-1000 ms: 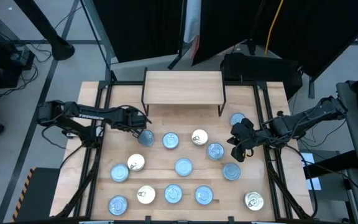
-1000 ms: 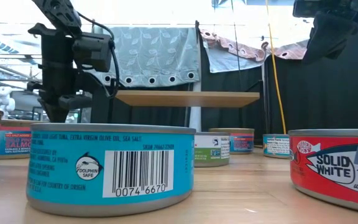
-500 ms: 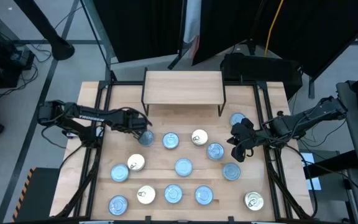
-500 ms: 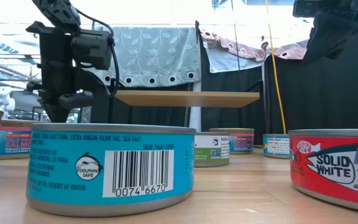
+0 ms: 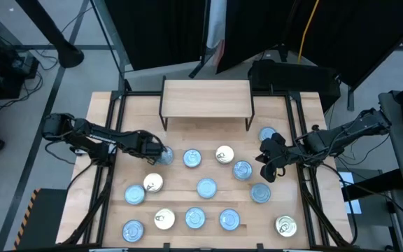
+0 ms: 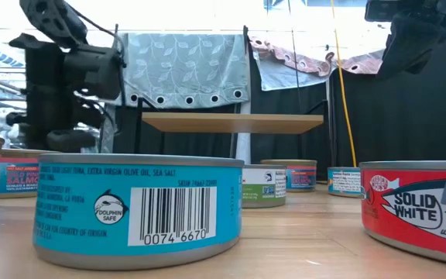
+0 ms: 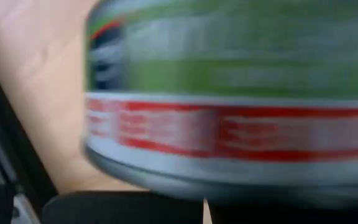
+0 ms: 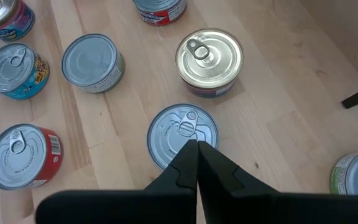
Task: Stack canned seafood by type on shelf
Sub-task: Put the green tuna can on the shelf
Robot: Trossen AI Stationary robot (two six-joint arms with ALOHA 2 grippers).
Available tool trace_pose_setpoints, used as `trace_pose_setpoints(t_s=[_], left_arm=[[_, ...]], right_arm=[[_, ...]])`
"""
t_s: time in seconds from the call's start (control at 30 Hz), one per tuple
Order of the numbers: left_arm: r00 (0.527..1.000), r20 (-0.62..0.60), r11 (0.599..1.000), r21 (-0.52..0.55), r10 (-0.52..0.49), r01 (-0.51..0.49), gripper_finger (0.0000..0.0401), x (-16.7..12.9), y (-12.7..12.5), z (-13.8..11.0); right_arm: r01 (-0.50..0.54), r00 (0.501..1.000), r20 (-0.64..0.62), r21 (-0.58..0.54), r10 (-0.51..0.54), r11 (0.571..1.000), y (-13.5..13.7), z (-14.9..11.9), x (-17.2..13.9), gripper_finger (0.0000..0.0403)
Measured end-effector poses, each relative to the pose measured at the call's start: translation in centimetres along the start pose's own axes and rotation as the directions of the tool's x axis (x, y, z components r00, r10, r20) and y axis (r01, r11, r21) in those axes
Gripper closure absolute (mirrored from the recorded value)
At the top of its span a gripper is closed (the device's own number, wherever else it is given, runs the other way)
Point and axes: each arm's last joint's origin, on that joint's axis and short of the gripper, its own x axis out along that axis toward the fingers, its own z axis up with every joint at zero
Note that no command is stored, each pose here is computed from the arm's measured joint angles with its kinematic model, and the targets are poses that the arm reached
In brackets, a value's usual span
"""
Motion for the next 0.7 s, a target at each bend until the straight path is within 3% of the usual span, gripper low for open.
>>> trace_pose_setpoints(t_s=[0.27, 0.43, 0.53, 0.7], left_arm=[[0.999, -0.004, 0.996, 0.083, -0.043, 0.043, 0.0401, -0.7, -0.7, -0.7], [0.992, -0.009, 0.966, 0.225, -0.127, 0.126, 0.0401, -4.2, -1.1, -0.8], [0.973, 0.035, 0.902, 0.385, -0.226, 0.196, 0.0401, -7.5, -1.2, -0.4], [0.925, 0.132, 0.728, 0.66, -0.356, 0.186, 0.0375, -11.6, -0.5, 0.1]], right_arm=[[0.0, 1.0, 0.0, 0.007, 0.0, 1.0, 0.0, 0.0, 0.0, 0.0403], [0.0, 1.0, 0.0, 0.002, 0.0, 1.0, 0.0, 0.0, 0.0, 0.0403], [0.0, 1.0, 0.0, -0.007, 0.0, 1.0, 0.0, 0.0, 0.0, 0.0403], [0.0, 1.0, 0.0, -0.019, 0.0, 1.0, 0.0, 0.0, 0.0, 0.0403]])
